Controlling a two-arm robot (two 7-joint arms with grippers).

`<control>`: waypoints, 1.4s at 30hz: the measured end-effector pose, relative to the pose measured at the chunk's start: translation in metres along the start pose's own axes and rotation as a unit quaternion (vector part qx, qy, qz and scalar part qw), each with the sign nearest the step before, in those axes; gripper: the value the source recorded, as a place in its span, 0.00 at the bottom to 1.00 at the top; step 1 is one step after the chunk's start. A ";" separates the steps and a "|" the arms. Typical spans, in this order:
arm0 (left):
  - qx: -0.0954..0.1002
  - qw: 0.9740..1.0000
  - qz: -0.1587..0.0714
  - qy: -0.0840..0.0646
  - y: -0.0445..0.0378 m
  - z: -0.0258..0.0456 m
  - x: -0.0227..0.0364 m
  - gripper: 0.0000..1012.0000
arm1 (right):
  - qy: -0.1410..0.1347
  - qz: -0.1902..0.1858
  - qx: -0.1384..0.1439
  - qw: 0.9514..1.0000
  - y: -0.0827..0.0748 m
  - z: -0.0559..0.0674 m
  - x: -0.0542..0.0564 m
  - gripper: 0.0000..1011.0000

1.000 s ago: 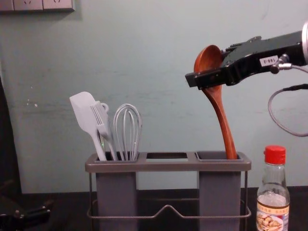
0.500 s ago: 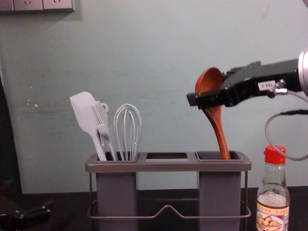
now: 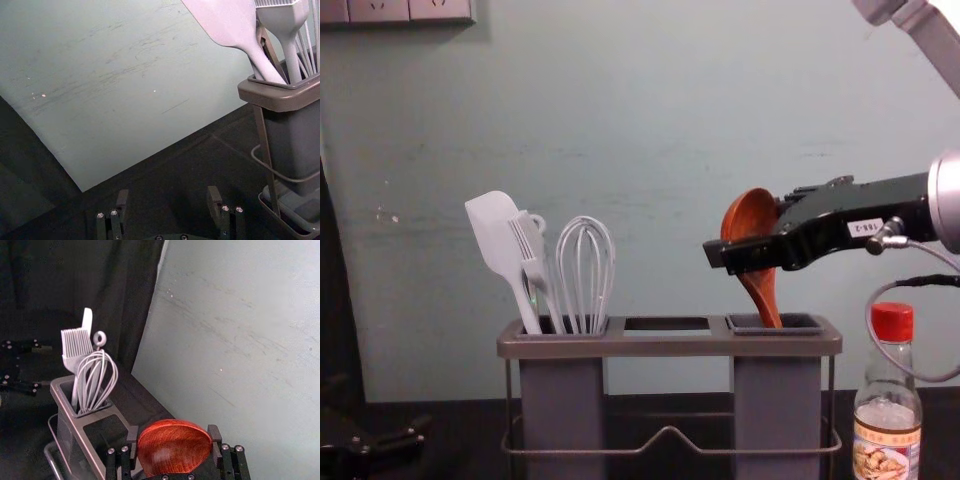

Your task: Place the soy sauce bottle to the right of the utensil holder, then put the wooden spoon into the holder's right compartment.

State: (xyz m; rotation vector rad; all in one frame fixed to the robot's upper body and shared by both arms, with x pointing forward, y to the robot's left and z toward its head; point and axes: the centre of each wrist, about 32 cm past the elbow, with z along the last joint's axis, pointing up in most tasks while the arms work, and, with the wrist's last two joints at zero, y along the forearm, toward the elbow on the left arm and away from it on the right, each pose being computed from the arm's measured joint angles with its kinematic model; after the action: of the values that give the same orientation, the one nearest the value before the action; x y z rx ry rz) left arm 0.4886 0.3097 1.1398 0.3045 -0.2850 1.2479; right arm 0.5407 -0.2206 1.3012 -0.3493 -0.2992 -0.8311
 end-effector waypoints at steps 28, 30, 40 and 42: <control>0.000 1.000 0.000 0.000 0.0000 0.0000 0.0000 1.00 | -0.001 0.000 -0.003 1.000 0.001 0.000 0.000 0.99; 0.000 1.000 0.000 0.000 0.0000 0.0000 0.0000 1.00 | -0.001 0.000 -0.003 1.000 0.001 0.000 0.000 0.99; 0.000 1.000 0.000 0.000 0.0000 0.0000 0.0000 1.00 | -0.002 -0.008 -0.006 1.000 -0.002 0.003 -0.004 0.99; 0.000 1.000 0.000 0.000 0.0000 0.0000 0.0000 1.00 | -0.004 -0.021 -0.006 1.000 -0.006 0.004 -0.009 0.99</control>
State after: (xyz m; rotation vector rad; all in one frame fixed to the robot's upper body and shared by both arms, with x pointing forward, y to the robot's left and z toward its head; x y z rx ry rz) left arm 0.4886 0.3097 1.1398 0.3045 -0.2850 1.2480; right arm 0.5293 -0.2169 1.3020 -0.3580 -0.3096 -0.8731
